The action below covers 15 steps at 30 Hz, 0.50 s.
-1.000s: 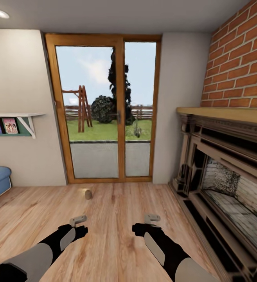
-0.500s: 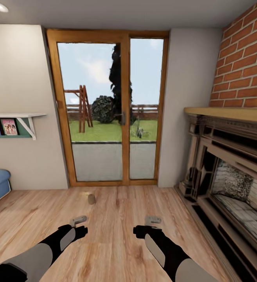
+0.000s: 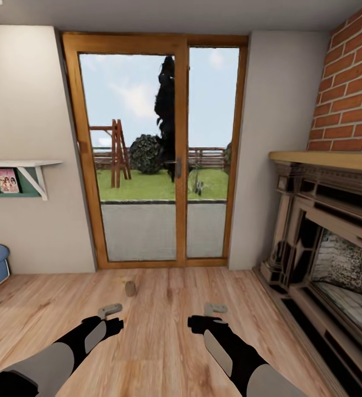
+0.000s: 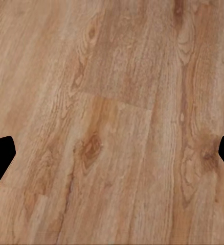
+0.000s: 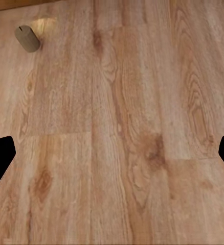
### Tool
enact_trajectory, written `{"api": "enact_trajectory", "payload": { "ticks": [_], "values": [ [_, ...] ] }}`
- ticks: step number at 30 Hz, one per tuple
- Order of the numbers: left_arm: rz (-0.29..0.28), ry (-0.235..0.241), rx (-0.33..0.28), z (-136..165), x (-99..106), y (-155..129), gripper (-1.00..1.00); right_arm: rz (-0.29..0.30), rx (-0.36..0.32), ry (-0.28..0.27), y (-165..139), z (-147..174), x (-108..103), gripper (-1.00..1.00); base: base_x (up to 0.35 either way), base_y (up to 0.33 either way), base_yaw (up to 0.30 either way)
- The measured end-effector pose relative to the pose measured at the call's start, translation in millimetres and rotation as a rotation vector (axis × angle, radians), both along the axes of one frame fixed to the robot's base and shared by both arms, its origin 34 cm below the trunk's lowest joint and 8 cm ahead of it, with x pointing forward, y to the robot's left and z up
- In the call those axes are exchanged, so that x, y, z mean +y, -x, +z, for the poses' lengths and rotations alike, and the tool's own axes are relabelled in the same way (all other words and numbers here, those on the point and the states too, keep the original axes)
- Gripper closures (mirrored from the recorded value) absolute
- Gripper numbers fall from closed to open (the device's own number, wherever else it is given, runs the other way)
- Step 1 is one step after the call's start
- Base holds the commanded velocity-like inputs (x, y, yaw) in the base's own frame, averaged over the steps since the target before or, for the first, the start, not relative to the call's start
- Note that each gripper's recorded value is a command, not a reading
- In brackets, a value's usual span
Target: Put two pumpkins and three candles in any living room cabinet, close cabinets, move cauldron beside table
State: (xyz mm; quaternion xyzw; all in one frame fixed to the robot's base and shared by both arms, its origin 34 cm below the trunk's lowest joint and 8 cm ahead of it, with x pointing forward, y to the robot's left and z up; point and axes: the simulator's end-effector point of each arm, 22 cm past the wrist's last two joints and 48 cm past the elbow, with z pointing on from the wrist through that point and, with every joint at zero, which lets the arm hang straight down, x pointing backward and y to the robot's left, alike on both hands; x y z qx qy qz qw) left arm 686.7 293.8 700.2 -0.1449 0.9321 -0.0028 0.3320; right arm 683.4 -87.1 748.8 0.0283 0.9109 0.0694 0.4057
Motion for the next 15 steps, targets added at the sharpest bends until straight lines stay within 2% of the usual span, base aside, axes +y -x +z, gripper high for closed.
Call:
{"api": "enact_trajectory", "payload": {
  "ticks": [15],
  "values": [
    [0.001,-0.001,0.0,-0.1,0.9,0.1,-1.0,0.009,-0.004,0.006,0.5,0.1,2.1,-1.0,0.323,0.101,0.0]
  ]
}}
